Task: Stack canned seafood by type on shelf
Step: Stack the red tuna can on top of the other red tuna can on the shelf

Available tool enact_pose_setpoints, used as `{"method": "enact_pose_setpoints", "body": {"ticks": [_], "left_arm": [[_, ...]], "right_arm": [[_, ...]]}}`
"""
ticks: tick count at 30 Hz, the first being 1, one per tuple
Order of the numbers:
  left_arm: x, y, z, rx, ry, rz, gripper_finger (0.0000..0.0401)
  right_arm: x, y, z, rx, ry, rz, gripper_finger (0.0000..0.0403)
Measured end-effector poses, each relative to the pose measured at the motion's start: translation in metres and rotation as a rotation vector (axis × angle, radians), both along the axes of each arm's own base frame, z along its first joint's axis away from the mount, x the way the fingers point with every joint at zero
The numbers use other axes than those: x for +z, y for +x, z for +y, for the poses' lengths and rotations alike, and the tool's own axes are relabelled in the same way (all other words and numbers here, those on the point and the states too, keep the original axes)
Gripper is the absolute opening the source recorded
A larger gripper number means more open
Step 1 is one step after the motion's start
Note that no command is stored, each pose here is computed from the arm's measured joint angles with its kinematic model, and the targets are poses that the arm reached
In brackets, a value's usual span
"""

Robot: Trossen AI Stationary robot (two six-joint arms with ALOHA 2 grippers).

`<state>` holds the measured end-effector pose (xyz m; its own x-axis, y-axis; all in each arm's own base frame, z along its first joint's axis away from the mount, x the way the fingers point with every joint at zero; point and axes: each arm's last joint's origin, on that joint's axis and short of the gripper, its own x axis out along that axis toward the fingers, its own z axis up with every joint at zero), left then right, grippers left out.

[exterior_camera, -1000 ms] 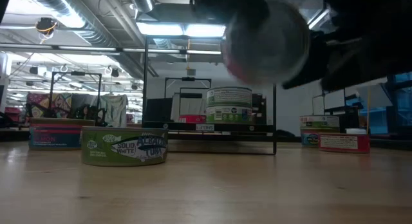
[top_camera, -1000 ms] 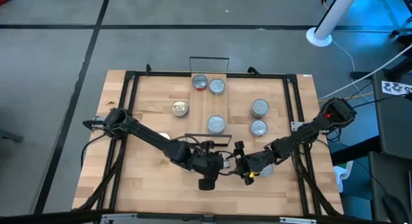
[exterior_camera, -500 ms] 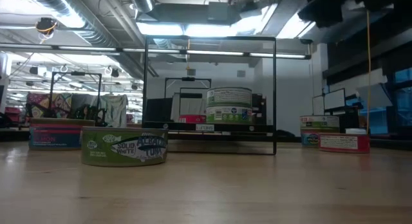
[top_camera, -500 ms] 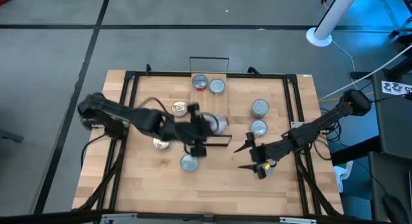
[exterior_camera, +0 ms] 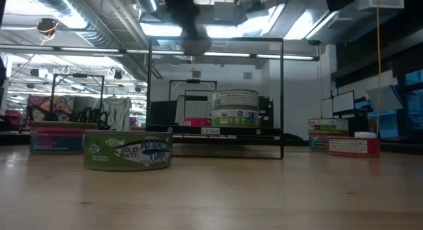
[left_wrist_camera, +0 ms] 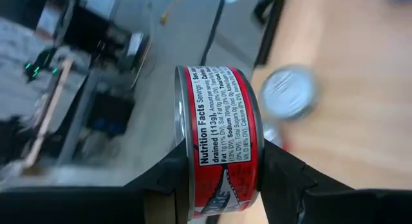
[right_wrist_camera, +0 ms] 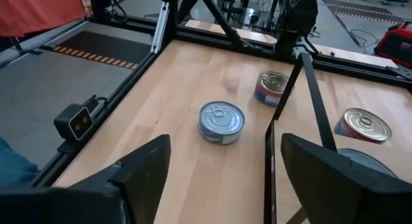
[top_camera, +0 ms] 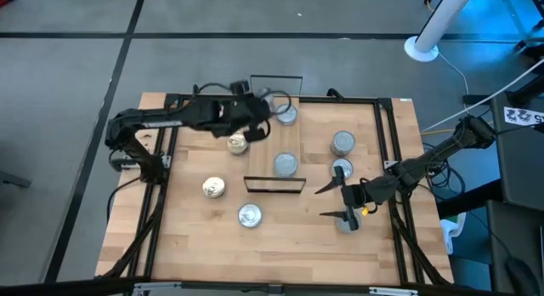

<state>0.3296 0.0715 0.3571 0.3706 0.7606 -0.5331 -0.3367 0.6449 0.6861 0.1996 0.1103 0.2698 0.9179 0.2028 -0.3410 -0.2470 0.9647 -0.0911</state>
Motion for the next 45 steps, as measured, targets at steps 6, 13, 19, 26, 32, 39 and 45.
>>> {"method": "enact_pose_setpoints", "body": {"ticks": [6, 13, 19, 26, 32, 39, 45], "left_arm": [[-0.05, 0.001, 0.042, 0.051, -0.049, 0.153, 0.013], [-0.093, 0.009, 0.071, -0.031, -0.006, 0.324, 0.0129], [-0.11, 0.016, 0.086, -0.085, 0.06, 0.37, 0.013], [-0.131, 0.023, 0.091, -0.177, 0.028, 0.43, 0.0129], [-0.142, 0.027, 0.095, -0.217, 0.036, 0.479, 0.013], [-0.144, 0.029, 0.096, -0.215, 0.037, 0.477, 0.013], [-0.149, 0.028, 0.099, -0.21, 0.031, 0.495, 0.0129]], "right_arm": [[-0.004, 0.0, 0.0, -0.001, -0.019, 0.03, 0.0296], [-0.007, -0.002, -0.001, -0.007, -0.041, 0.063, 0.0296], [-0.01, -0.003, -0.002, -0.015, -0.062, 0.091, 0.0296], [-0.01, -0.003, -0.003, -0.023, -0.065, 0.088, 0.0296], [-0.01, -0.003, -0.003, -0.023, -0.065, 0.089, 0.0296], [-0.011, -0.003, -0.003, -0.023, -0.069, 0.095, 0.0296], [-0.011, -0.003, -0.003, -0.032, -0.076, 0.098, 0.0296]]}}
